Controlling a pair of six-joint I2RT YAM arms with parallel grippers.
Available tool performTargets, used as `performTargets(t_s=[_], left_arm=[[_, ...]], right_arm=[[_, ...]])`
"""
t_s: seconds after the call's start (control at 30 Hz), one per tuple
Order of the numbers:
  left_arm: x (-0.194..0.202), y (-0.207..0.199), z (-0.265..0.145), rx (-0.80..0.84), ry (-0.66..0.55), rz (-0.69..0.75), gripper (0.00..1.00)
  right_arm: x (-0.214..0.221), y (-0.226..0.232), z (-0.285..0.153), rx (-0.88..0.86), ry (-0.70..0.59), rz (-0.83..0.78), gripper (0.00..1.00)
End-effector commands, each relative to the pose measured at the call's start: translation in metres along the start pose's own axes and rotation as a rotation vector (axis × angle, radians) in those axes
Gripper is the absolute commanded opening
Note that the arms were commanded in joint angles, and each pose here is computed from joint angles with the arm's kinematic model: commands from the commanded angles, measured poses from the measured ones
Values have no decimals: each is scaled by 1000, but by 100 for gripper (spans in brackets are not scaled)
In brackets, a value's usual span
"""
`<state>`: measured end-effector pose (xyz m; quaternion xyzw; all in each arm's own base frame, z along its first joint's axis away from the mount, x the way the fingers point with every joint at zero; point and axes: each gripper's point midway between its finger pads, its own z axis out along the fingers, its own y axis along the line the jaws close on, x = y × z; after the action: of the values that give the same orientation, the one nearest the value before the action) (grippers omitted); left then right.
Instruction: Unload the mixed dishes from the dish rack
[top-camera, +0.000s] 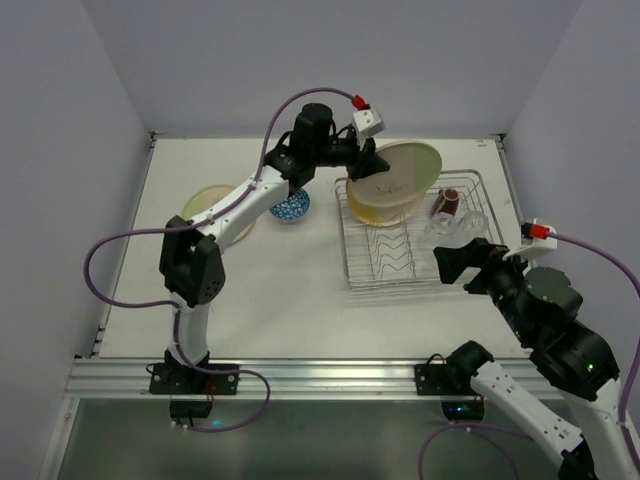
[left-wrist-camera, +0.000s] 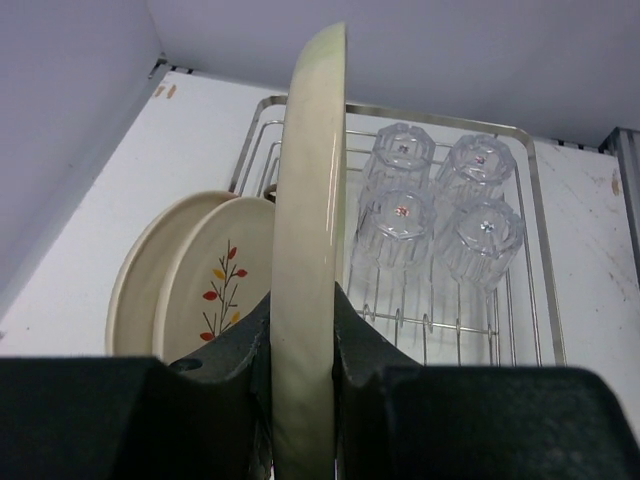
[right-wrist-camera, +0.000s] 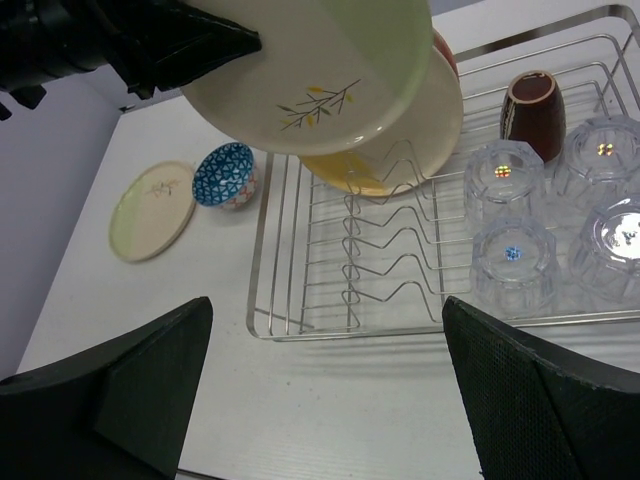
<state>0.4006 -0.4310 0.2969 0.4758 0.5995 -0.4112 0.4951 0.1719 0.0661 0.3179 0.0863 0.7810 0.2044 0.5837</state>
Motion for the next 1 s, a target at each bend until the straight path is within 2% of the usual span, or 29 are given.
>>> performTargets(t_s=[0.0, 0.2, 0.23, 0.27, 0.3, 0.33, 0.37, 0.4, 0.47, 0.5, 0.57, 0.6, 0.67, 0.7, 0.77, 0.8, 0.87, 0.97], left_arm=[[-128, -6, -47, -157, -304, 163, 0], [-166, 19, -112, -480, -434, 5, 0], [-172, 25, -133, -532, -461, -21, 0], [-175, 37, -150, -610, -503, -109, 0], [-176, 40, -169, -639, -527, -153, 0], [-174, 60, -196, -695, -551, -184, 0], [-170, 69, -213, -732, -592, -283, 0], [-160, 86, -246, -809, -613, -325, 0], [-148, 100, -276, -863, -661, -432, 0], [-130, 116, -308, -949, -674, -484, 0], [-101, 130, -335, -1021, -692, -620, 0], [-70, 141, -365, -1101, -696, -685, 0], [-43, 148, -389, -1115, -753, -798, 0], [-6, 153, -410, -1165, -756, -866, 0], [9, 152, -417, -1116, -803, -909, 0], [28, 156, -424, -1119, -806, -938, 0], [43, 157, -422, -1080, -781, -978, 0], [81, 159, -429, -1154, -748, -1023, 0]], right_arm=[[-18, 1, -5, -1, -81, 44, 99], [-19, 1, -2, 7, -81, 57, 99], [-18, 2, -1, 4, -77, 58, 99], [-18, 3, 0, 1, -77, 60, 99], [-18, 4, 1, 1, -74, 61, 99], [-17, 6, 2, -7, -69, 61, 99], [-18, 8, 2, -15, -73, 64, 99], [-18, 9, 3, -22, -70, 64, 99], [-20, 12, 3, -32, -74, 67, 99], [-19, 12, 3, -35, -73, 67, 99], [-18, 14, 5, -39, -68, 66, 99], [-17, 14, 5, -42, -67, 66, 99], [-15, 15, 6, -52, -62, 68, 99], [-14, 16, 6, -56, -60, 69, 99], [-12, 18, 6, -70, -52, 67, 99], [-11, 19, 6, -74, -49, 65, 99], [-11, 22, 5, -96, -50, 64, 99], [-8, 27, 3, -133, -47, 61, 99]])
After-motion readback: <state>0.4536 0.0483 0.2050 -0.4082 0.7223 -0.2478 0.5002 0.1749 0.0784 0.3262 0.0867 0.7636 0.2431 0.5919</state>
